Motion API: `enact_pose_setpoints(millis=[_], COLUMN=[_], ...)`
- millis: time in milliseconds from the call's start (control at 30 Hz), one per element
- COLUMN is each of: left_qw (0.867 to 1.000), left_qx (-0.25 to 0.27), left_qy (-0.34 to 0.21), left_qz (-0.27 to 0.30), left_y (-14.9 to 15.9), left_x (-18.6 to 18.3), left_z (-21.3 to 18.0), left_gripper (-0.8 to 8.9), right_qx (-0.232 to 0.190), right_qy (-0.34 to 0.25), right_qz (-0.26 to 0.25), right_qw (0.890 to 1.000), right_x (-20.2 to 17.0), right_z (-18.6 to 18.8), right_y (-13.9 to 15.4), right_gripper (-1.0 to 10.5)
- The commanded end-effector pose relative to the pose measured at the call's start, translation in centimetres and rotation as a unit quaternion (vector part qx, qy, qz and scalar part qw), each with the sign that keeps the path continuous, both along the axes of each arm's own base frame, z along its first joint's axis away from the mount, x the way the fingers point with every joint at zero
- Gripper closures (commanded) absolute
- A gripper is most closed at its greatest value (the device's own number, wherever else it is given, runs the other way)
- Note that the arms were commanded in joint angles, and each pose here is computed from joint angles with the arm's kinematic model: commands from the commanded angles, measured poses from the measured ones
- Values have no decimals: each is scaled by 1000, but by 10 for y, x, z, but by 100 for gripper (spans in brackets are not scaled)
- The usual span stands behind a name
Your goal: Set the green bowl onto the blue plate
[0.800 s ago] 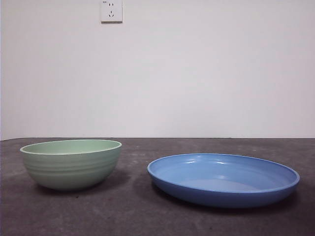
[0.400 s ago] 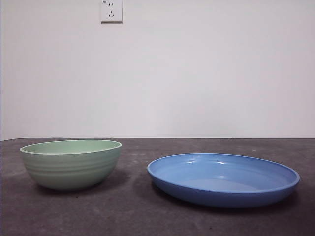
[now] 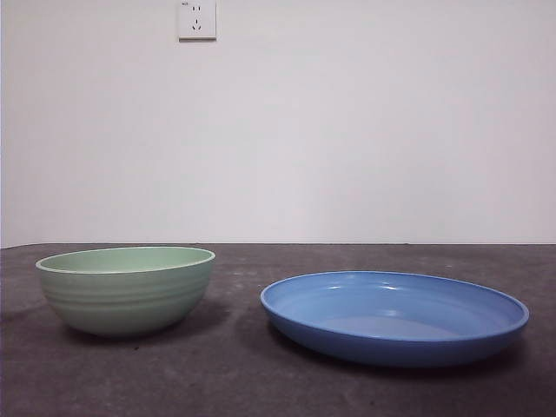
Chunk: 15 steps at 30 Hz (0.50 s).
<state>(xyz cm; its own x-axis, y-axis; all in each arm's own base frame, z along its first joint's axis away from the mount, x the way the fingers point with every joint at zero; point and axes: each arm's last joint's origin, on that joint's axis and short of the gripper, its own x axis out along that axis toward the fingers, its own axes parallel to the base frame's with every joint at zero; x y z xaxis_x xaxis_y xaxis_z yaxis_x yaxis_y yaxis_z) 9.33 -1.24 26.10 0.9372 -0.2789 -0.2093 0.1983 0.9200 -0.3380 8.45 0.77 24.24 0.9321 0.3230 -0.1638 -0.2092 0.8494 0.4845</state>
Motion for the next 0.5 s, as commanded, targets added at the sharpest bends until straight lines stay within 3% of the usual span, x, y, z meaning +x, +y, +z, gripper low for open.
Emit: enact_pose_setpoints(millis=[33, 300, 500], left_qw=[999, 986, 961], left_qx=[-10, -15, -27], left_qy=[5, 81, 146], left_qz=[-50, -144, -231], left_y=[-4, -11, -20], left_x=[0, 8, 21], left_z=[22, 45, 47], left_gripper=[796, 796, 796], right_qx=[12, 32, 20], right_qy=[23, 71, 92], right_qz=[42, 150, 227], right_qw=[999, 986, 969], right_x=[1, 9, 16], right_z=[16, 48, 61], right_y=[2, 8, 13], right_gripper=[935, 935, 935])
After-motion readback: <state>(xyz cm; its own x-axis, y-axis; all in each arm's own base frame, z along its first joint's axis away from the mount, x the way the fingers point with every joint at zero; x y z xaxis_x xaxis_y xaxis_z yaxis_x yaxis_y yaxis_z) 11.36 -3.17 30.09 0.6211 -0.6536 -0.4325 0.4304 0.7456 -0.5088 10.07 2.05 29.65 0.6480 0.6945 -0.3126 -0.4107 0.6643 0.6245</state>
